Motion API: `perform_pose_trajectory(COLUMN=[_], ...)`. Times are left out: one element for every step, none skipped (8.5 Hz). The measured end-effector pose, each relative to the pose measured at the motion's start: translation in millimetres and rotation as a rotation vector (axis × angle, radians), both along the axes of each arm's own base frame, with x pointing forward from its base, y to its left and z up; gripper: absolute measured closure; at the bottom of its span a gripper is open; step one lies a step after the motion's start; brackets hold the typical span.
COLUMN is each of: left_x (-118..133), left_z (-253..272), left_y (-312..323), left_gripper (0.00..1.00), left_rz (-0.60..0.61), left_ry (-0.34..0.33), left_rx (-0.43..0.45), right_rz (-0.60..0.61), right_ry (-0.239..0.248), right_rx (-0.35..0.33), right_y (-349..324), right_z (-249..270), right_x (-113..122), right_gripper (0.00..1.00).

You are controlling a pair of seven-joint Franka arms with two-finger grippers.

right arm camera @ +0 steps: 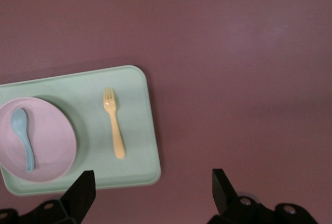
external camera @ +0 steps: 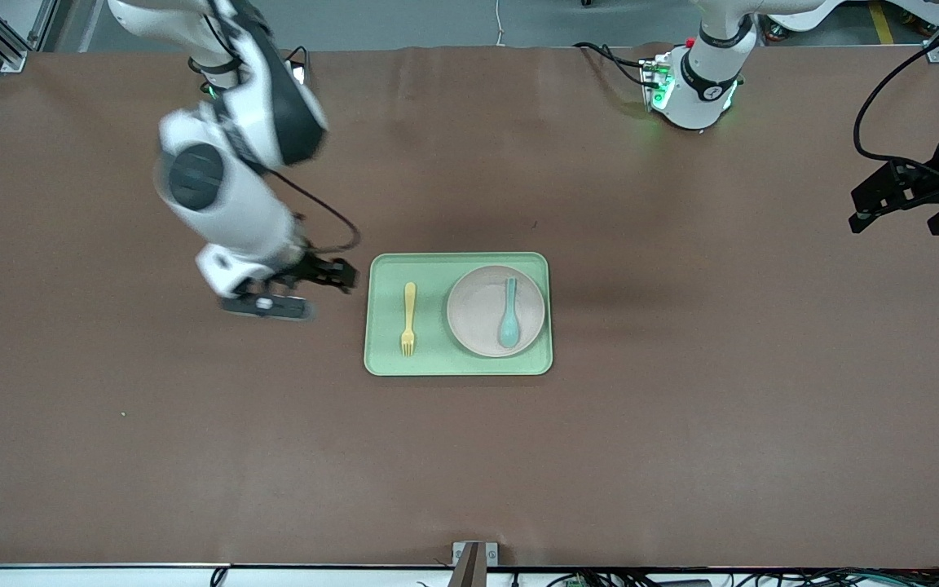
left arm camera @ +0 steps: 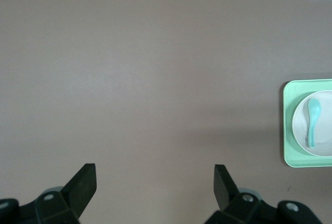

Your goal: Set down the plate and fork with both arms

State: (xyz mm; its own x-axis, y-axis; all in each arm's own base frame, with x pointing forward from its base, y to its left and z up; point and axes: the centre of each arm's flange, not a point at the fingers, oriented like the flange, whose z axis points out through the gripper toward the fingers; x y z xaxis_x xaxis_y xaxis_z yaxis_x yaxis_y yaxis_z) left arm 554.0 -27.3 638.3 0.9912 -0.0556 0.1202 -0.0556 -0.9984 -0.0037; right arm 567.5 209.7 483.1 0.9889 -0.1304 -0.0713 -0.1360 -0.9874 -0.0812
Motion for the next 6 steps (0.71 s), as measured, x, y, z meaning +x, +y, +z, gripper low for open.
perform_pose_trajectory(left_x=[0.4, 0.3, 0.3, 0.4, 0.5, 0.5], left_z=[0.2, 1.6, 3.4, 5.0, 5.5, 5.7], left_y=[-0.1, 0.0, 0.9, 2.2, 3.1, 3.1], left_gripper=[0.00, 0.00, 0.00, 0.00, 0.00, 0.00], left_rz=[0.000, 0.000, 0.002, 0.004, 0.006, 0.006], left_ry=[-0.001, -0.004, -0.007, -0.011, -0.012, -0.012], left_rx=[0.000, 0.000, 0.000, -0.001, -0.001, -0.001], right_rz=[0.013, 0.011, 0.020, 0.040, 0.056, 0.065], right_ry=[0.036, 0.043, 0.044, 0.044, 0.035, 0.023], right_rx=[0.012, 0.025, 0.036, 0.050, 0.061, 0.056], right_y=[-61.5, -116.0, -160.2, -202.0, -238.2, -259.1], right_z=[44.1, 74.2, 91.4, 103.4, 112.8, 120.0], right_x=[-0.8, 0.7, -1.5, -8.2, -16.4, -22.6], right_gripper=[0.00, 0.00, 0.00, 0.00, 0.00, 0.00])
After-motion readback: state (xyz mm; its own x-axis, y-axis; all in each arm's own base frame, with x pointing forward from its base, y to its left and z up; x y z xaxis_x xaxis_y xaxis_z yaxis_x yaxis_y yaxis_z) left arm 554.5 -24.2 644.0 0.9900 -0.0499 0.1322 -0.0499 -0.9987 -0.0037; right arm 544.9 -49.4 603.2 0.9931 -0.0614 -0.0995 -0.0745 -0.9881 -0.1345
